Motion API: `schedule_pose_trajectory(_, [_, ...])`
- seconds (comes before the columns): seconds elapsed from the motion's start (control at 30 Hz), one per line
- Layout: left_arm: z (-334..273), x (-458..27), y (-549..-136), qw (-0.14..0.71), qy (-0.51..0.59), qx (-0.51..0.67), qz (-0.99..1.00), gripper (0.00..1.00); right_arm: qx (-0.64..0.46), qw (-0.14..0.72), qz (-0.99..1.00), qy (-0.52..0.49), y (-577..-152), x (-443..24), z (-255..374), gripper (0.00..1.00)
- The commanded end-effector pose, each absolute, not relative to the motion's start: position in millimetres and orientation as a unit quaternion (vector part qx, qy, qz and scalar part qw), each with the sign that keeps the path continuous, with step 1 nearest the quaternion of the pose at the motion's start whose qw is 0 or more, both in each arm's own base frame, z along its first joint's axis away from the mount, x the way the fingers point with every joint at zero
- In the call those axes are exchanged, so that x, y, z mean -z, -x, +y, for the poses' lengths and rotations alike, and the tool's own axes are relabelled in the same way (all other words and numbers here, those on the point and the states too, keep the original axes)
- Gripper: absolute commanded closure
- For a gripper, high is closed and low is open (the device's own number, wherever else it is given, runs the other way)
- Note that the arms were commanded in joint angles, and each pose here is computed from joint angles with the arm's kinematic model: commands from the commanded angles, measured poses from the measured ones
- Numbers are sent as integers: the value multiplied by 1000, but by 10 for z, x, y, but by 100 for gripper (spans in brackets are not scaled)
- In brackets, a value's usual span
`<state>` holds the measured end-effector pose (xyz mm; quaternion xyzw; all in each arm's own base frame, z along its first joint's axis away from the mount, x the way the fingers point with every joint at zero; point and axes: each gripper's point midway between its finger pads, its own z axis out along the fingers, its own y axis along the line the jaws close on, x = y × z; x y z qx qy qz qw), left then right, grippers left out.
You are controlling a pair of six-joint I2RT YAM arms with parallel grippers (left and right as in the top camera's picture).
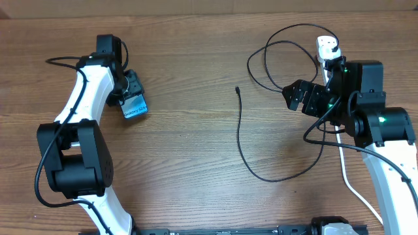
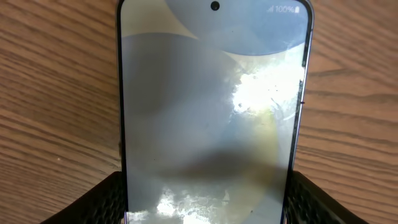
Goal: Plug charger to phone and switch on socket
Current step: 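Lift the phone with the left gripper and tilt it toward center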
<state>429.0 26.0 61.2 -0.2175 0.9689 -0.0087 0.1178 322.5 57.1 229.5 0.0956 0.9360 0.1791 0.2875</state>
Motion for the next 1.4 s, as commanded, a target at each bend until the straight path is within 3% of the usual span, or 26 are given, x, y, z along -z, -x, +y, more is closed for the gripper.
schedule_pose_trajectory(0.0, [145, -768, -4419, 133, 221, 40, 965, 96, -184, 296, 933, -93, -3256, -2374, 579, 0])
schedule_pose_trajectory(0.33, [-22, -994, -4403, 109, 265, 92, 954, 96, -183, 288, 935, -95, -3277, -2323, 581, 0])
schedule_pose_trajectory(0.83, [-345, -1118, -4272, 24, 436, 183, 881, 96, -191, 285, 932, -119, -3283, -2326, 583, 0])
schedule_pose_trajectory(1.37, [-919, -1410, -4156, -87, 437, 336, 830, 96, -196, 283, 929, -135, -3291, -2332, 583, 0])
